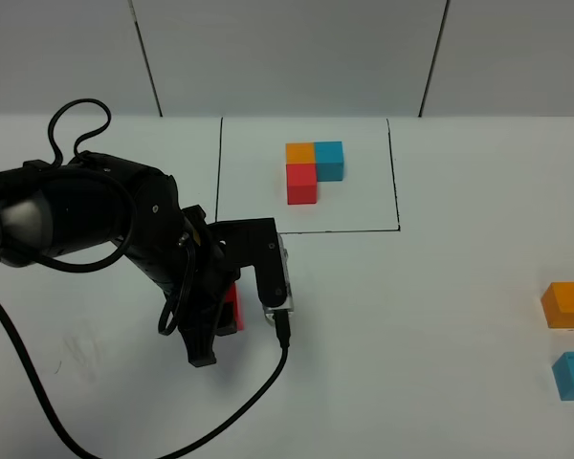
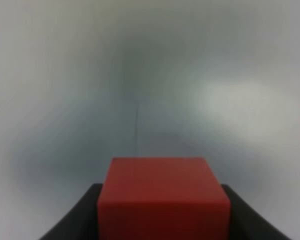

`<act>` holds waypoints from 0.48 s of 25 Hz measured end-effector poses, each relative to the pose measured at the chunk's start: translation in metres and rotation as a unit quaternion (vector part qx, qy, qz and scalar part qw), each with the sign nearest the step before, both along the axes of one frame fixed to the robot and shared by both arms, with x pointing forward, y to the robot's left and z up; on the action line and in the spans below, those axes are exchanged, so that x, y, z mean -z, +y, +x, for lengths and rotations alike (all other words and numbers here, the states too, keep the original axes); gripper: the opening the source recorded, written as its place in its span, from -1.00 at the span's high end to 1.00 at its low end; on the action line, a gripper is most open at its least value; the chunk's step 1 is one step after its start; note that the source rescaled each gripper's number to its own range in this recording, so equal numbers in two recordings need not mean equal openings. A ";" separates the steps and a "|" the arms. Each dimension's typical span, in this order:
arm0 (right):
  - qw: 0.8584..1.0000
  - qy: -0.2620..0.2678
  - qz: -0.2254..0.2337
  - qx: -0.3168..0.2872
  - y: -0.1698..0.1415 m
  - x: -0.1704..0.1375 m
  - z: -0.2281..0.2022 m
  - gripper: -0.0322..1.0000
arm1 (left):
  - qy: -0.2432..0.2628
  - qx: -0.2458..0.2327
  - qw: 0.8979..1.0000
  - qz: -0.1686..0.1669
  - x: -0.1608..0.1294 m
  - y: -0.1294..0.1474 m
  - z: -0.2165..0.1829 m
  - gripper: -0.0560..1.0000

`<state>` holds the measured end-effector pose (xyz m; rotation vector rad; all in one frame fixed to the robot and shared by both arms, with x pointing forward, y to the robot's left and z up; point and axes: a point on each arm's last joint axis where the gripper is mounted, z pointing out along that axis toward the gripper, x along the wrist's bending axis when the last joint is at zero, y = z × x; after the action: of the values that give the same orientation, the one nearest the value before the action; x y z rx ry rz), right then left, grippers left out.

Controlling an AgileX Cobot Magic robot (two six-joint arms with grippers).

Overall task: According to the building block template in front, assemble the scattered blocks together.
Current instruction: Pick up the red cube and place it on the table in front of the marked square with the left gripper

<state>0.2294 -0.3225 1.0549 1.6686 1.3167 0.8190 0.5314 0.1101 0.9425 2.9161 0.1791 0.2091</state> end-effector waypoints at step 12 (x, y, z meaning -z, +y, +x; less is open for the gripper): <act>1.000 0.000 0.000 0.000 0.000 0.000 0.000 0.91 | -0.009 0.004 1.000 -0.013 0.004 -0.006 0.007 -0.08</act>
<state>0.2294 -0.3225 1.0549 1.6686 1.3167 0.8190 0.5381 0.1043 0.9388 2.8873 0.1670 0.2306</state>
